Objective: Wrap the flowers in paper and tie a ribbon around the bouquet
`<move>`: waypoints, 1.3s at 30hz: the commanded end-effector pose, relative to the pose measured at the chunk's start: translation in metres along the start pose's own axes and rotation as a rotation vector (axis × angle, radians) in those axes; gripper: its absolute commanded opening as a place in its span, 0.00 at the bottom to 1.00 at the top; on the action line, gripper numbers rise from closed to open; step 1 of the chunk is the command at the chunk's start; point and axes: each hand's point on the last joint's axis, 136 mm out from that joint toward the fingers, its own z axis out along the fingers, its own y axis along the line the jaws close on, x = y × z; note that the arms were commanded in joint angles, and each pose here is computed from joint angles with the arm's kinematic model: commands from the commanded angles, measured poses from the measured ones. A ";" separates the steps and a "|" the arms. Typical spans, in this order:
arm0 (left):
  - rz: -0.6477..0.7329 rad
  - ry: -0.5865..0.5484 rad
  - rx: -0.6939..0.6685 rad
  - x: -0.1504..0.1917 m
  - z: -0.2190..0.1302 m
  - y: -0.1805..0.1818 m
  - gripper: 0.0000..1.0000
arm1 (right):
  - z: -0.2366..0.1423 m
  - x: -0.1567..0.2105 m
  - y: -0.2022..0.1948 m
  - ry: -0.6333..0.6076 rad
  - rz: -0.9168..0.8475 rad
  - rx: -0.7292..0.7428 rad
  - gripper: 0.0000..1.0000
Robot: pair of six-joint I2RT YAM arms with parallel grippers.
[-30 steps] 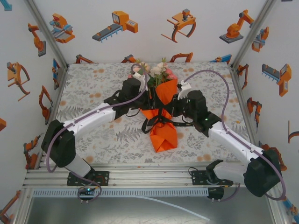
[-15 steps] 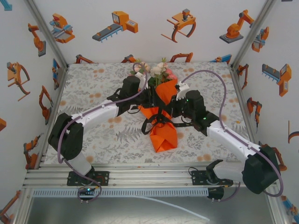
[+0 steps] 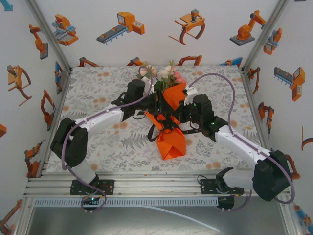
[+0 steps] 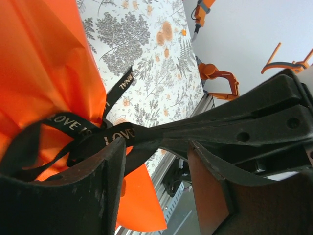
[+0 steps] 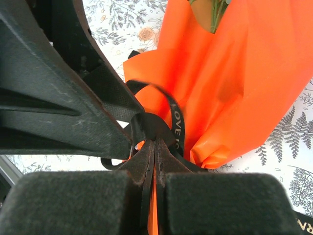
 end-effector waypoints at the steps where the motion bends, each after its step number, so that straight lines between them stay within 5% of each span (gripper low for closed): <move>1: -0.035 0.003 -0.027 0.000 0.008 0.011 0.52 | -0.001 -0.020 0.008 -0.058 -0.036 -0.026 0.00; 4: -0.048 0.008 -0.014 -0.001 0.014 0.012 0.53 | -0.001 -0.021 0.010 -0.070 -0.041 -0.042 0.00; 7: -0.045 0.010 0.022 -0.003 0.016 0.005 0.41 | 0.000 -0.019 0.006 -0.060 -0.036 -0.026 0.00; 12: -0.036 0.007 0.023 -0.005 0.014 0.003 0.01 | 0.004 -0.019 0.000 -0.043 -0.028 -0.001 0.00; 13: -0.037 0.007 0.024 -0.005 0.013 0.002 0.00 | 0.003 -0.019 -0.001 -0.042 -0.028 0.002 0.00; 16: -0.050 -0.022 0.015 -0.015 0.012 0.002 0.00 | -0.003 -0.020 -0.009 -0.037 -0.007 0.046 0.20; 23: -0.047 -0.051 0.028 -0.031 0.022 -0.004 0.00 | -0.030 -0.027 0.003 -0.067 0.134 -0.008 0.42; 29: -0.011 -0.044 -0.001 -0.031 0.020 -0.001 0.00 | -0.029 -0.042 -0.006 -0.121 0.405 -0.094 0.43; 39: -0.024 -0.046 -0.014 -0.030 0.015 -0.002 0.00 | 0.003 -0.034 0.000 -0.084 0.326 -0.208 0.36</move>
